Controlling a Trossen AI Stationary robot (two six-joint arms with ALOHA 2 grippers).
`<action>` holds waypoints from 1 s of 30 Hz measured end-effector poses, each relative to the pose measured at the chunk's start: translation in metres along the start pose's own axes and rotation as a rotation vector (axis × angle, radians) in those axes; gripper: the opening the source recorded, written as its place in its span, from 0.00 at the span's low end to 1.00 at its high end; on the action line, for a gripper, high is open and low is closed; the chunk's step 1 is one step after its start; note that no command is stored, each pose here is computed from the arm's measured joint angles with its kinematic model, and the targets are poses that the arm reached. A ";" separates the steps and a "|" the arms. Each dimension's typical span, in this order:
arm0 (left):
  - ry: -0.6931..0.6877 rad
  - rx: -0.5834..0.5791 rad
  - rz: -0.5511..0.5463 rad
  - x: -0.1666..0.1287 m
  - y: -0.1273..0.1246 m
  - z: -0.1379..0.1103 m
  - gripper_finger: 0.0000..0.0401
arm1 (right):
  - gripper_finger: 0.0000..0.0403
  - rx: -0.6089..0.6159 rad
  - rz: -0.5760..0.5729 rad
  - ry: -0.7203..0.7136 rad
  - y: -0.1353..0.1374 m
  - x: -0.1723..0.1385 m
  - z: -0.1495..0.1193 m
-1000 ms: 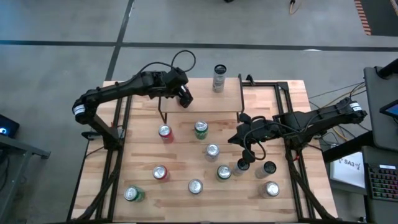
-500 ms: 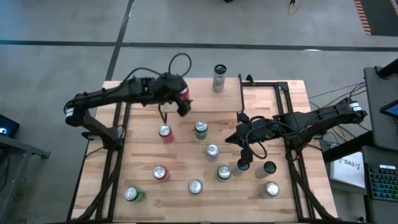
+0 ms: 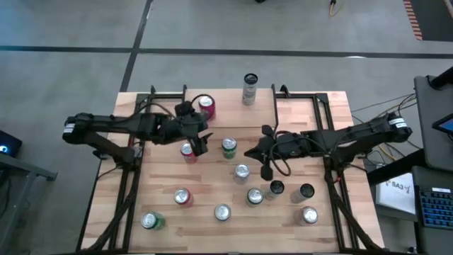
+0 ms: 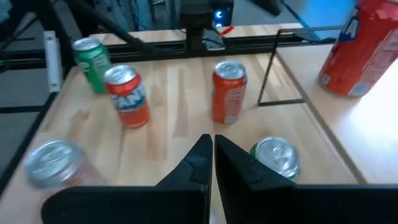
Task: Place canned beverage on shelf
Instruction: Put the center orange soda can on the shelf
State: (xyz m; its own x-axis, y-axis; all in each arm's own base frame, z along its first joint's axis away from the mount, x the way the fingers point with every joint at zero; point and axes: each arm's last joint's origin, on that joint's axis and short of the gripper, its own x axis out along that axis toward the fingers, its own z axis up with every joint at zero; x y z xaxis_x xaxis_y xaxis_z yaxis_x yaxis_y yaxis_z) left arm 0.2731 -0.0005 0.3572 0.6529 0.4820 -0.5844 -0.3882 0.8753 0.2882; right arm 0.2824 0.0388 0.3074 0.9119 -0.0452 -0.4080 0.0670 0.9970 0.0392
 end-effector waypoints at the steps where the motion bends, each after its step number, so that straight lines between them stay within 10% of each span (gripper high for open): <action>1: -0.013 -0.007 0.003 0.000 0.001 -0.005 0.67 | 0.02 -0.005 -0.011 -0.003 -0.003 0.004 0.001; 24: -0.382 0.000 0.175 -0.010 0.051 -0.086 0.04 | 0.02 0.004 -0.246 -0.018 -0.071 0.092 0.039; 30: -0.384 -0.047 0.218 0.004 0.073 -0.086 0.01 | 0.02 -0.046 -0.365 -0.005 -0.079 0.112 0.044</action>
State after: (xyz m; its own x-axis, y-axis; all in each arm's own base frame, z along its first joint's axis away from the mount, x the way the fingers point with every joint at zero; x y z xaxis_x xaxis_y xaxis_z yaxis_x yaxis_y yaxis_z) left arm 0.1912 0.0624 0.3103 0.7432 0.6423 -0.1874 -0.5669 0.7532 0.3337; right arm 0.3976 -0.0474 0.2989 0.8329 -0.3991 -0.3833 0.3705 0.9167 -0.1495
